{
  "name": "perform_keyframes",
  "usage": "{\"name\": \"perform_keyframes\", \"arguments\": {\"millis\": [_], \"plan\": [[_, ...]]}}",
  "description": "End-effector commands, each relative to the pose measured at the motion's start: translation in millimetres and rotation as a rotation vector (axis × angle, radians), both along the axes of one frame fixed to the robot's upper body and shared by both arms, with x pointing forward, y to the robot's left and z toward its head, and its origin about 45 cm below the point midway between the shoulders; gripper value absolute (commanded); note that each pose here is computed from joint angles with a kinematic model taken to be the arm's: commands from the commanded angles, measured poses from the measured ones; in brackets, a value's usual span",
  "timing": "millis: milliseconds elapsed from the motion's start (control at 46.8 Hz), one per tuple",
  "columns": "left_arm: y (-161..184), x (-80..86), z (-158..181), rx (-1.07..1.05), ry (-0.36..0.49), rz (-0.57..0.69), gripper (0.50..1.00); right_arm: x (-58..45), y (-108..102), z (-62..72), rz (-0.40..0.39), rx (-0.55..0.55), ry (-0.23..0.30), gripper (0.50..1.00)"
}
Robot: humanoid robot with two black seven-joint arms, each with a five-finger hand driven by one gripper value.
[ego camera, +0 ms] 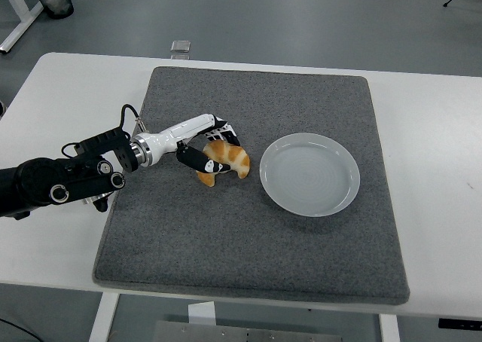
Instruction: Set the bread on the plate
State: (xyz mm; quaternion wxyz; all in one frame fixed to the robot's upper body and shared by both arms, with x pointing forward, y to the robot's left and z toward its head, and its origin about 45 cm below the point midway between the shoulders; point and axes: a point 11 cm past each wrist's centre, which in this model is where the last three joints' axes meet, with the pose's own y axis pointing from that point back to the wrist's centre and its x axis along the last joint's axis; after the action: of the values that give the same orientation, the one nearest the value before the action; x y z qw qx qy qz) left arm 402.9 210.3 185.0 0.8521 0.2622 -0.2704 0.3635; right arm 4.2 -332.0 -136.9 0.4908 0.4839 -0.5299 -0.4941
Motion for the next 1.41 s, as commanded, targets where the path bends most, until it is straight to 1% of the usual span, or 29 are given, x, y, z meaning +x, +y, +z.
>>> {"name": "perform_keyframes", "arguments": {"millis": [0,128,256,449,577,662,726,791,1004,1111,1175,1239,1325,1389], "plan": [[1,3.7,6,-0.007,-0.014,0.007,0.5,0.2,0,0.0,0.0,0.0,0.0,0.952],[3,13.1,22,-0.036,-0.05,0.029,0.5,0.2,0,0.0,0.0,0.002,0.0,0.954],[12,22.2,39,-0.048,-0.087,0.056,0.5,0.2,0,0.0,0.0,0.002,0.0,0.952],[18,24.0,42,-0.044,-0.095,0.065,0.5,0.2,1,-0.1,0.0,0.005,0.0,0.952],[30,27.9,50,-0.042,-0.111,0.094,0.5,0.2,0,0.0,0.0,0.003,0.0,0.952],[43,33.6,64,-0.042,-0.134,0.114,0.5,0.2,0,0.0,0.0,0.002,0.0,0.954],[50,40.4,81,-0.031,-0.165,0.116,0.5,0.2,0,0.0,0.0,0.002,0.0,0.952],[49,46.2,100,-0.028,-0.186,0.097,0.5,0.2,0,0.0,0.0,0.003,0.0,0.952],[23,64.6,186,-0.022,-0.287,-0.015,0.5,0.2,0,0.0,0.0,0.003,0.0,0.952],[3,67.5,223,-0.014,-0.335,-0.078,0.5,0.2,0,0.0,0.0,0.003,0.0,0.952],[-7,66.3,235,-0.002,-0.363,-0.107,0.5,0.2,0,0.0,0.0,0.003,0.0,0.952],[-29,62.7,232,-0.003,-0.359,-0.158,0.5,0.2,0,0.0,0.0,0.003,0.0,0.952],[-72,53.9,210,-0.015,-0.321,-0.246,0.5,0.2,0,0.0,0.0,0.003,0.0,0.952],[-91,49.4,194,-0.007,-0.303,-0.281,0.5,0.2,1,-0.1,0.0,0.005,0.0,0.952]]}}
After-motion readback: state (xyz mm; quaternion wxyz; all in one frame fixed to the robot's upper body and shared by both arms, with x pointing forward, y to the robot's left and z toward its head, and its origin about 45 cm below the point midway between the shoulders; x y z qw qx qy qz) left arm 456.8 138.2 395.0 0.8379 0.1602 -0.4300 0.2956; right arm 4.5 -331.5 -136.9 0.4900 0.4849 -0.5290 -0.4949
